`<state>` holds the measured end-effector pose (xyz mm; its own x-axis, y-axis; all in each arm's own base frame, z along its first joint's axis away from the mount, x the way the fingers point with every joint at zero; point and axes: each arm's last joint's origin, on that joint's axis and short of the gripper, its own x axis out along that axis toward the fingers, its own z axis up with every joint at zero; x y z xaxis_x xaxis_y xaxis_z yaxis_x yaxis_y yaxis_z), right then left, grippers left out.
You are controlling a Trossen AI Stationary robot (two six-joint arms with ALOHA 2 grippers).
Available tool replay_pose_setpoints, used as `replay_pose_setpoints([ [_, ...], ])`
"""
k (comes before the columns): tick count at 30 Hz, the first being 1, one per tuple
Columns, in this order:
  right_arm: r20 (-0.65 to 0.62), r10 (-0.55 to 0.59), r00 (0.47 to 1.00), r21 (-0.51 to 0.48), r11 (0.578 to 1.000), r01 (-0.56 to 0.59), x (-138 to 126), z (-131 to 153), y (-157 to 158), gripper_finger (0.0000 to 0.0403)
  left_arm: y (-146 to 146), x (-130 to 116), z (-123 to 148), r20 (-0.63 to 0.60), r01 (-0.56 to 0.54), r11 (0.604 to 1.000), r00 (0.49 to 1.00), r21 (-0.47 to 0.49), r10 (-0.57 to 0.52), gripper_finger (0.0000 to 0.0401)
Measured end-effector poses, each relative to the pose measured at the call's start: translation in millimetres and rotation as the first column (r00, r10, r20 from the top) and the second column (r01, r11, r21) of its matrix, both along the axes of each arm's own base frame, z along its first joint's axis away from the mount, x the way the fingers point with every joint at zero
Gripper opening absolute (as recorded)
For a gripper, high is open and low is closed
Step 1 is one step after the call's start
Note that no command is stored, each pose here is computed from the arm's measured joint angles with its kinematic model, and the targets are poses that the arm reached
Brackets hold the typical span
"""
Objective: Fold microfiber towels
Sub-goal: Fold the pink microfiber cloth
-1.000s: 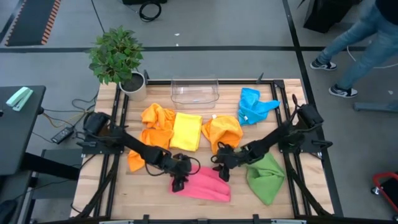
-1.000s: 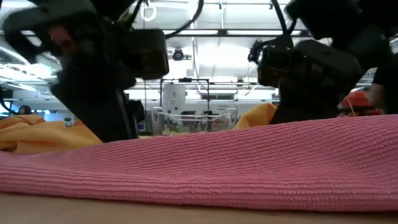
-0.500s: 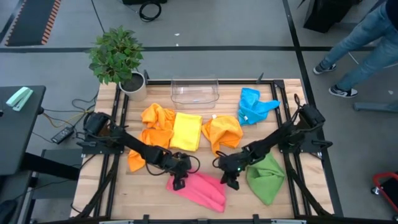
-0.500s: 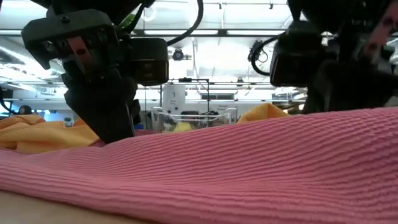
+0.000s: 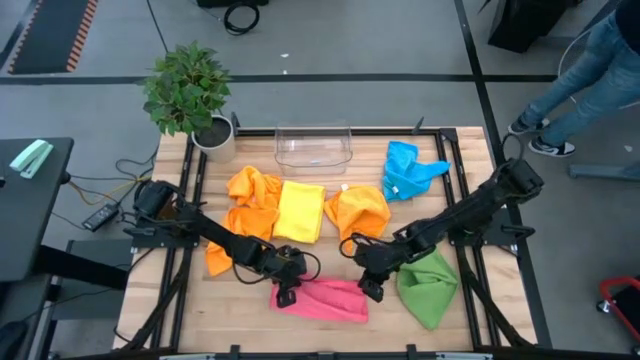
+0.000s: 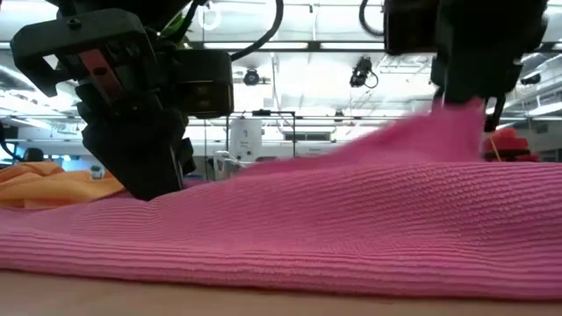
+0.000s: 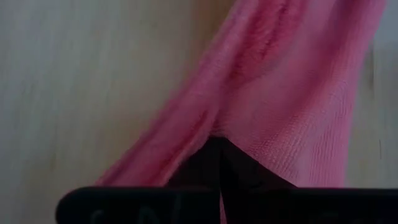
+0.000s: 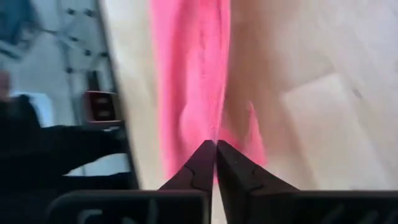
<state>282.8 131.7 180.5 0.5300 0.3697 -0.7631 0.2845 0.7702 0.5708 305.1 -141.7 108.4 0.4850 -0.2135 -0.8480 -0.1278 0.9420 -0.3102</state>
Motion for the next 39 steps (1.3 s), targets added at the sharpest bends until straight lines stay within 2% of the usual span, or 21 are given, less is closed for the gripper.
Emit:
replay_pose_setpoints([
  [5,-0.059,-0.055,0.997,-0.038,0.998,0.053,17,-26,-23,0.0086,0,0,0,-0.004,-0.023,1.0,1.0,-0.014,0.023,0.0009],
  [8,-0.081,-0.042,0.996,-0.034,0.999,0.039,22,-35,-33,0.013,-2,-1,0,-0.006,-0.029,0.999,1.0,-0.016,0.029,0.0006],
  [12,-0.075,0.009,0.997,-0.043,0.999,-0.012,16,-31,-25,0.0172,-6,-4,-1,-0.029,-0.039,0.999,0.999,-0.038,0.038,0.0009],
  [14,-0.066,-0.01,0.998,-0.073,0.997,0.005,8,-30,-16,0.0182,-10,-7,-1,-0.045,-0.036,0.999,0.998,-0.041,0.034,0.0013],
  [16,-0.05,-0.042,0.998,-0.117,0.992,0.036,-1,-33,-6,0.0185,-13,-9,0,-0.05,-0.04,0.998,0.998,-0.05,0.037,0.0013],
  [19,0.025,-0.029,0.999,-0.167,0.985,0.033,-10,-43,3,0.0184,-18,-11,0,-0.044,-0.044,0.998,0.998,-0.054,0.041,0.0006],
  [22,0.101,0.004,0.995,-0.215,0.977,0.018,-12,-51,0,0.018,-19,-11,0,-0.045,-0.047,0.997,0.998,-0.063,0.045,0.0008],
  [27,0.169,0.053,0.984,-0.256,0.967,-0.008,-7,-47,-7,0.0177,-19,-11,0,-0.05,-0.06,0.996,0.997,-0.073,0.056,0.0014],
  [29,0.17,0.068,0.983,-0.26,0.965,-0.022,-6,-47,-10,0.0177,-19,-11,0,-0.052,-0.066,0.995,0.997,-0.077,0.062,0.0007],
  [33,0.135,0.108,0.985,-0.206,0.975,-0.079,-5,-51,-21,0.0176,-19,-11,0,-0.052,-0.068,0.995,0.997,-0.078,0.064,0.0011],
  [37,0.117,0.121,0.986,-0.212,0.973,-0.094,-4,-57,-34,0.0176,-19,-11,0,-0.051,-0.069,0.995,0.997,-0.078,0.065,0.0018],
  [39,0.147,0.13,0.981,-0.19,0.977,-0.101,-2,-57,-38,0.0176,-19,-11,0,-0.052,-0.071,0.994,0.996,-0.08,0.067,0.0011],
])
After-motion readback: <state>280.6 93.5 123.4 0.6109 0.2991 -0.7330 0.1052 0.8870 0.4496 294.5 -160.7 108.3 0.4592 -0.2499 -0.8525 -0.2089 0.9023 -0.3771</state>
